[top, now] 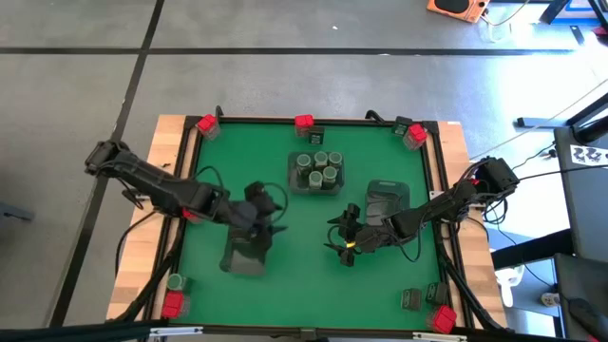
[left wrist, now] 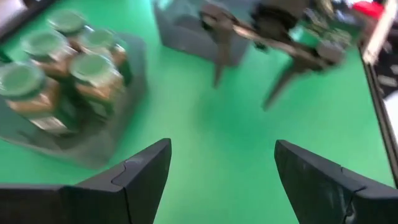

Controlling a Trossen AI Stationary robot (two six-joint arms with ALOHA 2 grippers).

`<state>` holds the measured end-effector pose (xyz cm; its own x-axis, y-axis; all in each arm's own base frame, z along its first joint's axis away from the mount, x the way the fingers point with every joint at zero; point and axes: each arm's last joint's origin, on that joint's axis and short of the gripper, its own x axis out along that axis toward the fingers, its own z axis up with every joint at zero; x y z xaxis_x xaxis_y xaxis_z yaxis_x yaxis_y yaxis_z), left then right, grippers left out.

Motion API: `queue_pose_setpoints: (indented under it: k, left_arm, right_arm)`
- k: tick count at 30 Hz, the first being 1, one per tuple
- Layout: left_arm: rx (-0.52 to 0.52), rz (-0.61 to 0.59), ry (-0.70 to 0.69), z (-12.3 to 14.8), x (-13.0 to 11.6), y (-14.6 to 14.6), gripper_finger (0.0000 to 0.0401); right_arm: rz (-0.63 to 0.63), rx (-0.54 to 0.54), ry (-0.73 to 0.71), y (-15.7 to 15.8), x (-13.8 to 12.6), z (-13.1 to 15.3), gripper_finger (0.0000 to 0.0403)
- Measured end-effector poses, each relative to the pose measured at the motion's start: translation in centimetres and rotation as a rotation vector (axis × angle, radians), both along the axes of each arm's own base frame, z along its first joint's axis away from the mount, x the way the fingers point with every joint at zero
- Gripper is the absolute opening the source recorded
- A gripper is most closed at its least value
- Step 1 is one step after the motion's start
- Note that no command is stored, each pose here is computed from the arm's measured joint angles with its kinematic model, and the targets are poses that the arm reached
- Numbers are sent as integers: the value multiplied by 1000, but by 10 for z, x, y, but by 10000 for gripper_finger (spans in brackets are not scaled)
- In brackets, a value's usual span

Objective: Sort spices by type
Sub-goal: Put the red seasoning can into the right black bin

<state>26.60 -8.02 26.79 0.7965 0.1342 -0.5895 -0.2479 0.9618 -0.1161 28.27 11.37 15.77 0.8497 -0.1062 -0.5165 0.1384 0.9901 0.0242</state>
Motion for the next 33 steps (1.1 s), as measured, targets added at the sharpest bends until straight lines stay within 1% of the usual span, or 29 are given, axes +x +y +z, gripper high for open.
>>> queue_pose_setpoints:
  k: [4,12,18,23,28,33]
  left_arm:
    - [-4,-58,7,-1,-7,-18,282]
    - [-53,-116,6,-1,-17,-43,282]
    - [-72,-144,1,-2,-26,-58,282]
    - [-76,-153,26,-4,-33,-66,282]
    - [-51,-161,81,-14,-33,-72,282]
    - [-40,-141,128,-29,-27,-75,282]
  right_arm:
    - [0,0,0,0,0,0,342]
    - [0,0,0,0,0,0,342]
    - [1,-2,1,0,0,0,342]
    - [2,-4,0,0,0,0,342]
    - [3,-6,1,0,0,0,342]
    - [-9,-15,-2,0,0,0,342]
